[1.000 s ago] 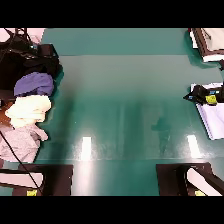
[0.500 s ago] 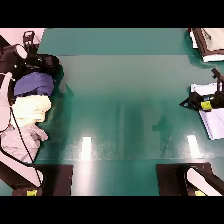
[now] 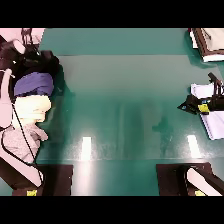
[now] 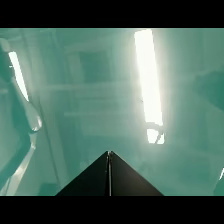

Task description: Fold the shirts.

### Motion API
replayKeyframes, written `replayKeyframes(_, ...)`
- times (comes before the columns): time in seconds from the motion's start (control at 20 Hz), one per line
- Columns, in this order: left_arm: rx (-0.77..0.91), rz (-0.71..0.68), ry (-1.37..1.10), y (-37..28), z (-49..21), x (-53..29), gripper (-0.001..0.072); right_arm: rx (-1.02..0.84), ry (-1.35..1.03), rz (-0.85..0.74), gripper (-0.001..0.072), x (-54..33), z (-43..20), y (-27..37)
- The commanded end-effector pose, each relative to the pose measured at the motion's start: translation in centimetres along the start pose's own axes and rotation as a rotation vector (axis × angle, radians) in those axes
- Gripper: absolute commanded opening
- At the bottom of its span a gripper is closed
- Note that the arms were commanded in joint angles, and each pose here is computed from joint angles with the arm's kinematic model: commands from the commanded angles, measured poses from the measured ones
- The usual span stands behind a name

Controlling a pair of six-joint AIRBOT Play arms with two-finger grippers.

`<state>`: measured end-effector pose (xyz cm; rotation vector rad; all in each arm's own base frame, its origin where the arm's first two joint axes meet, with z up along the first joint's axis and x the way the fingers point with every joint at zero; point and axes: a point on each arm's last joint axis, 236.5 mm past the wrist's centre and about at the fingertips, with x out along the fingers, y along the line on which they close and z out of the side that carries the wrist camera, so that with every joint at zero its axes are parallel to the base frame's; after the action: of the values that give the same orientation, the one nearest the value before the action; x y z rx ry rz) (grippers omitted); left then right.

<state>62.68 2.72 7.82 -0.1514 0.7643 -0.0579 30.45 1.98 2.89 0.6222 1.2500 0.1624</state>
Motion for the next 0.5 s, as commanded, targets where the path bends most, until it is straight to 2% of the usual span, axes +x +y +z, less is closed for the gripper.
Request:
replayKeyframes(0.0,0.059,-0.289,-0.203,-8.4,7.6,-8.9,0.0022,-0.032,-0.041,0.007,0.0024,-1.5,1.5,1.1)
replayKeyframes(0.15,0.195,-0.582,-0.417,-17.5,11.5,-22.0,0.0022,-0.103,-0.148,0.012,0.0024,-5.0,4.6,3.4)
replayKeyframes(0.45,0.429,-0.943,-0.613,-31.5,7.9,-43.1,0.0022,-0.238,-0.352,0.069,0.0024,-12.5,9.0,9.5)
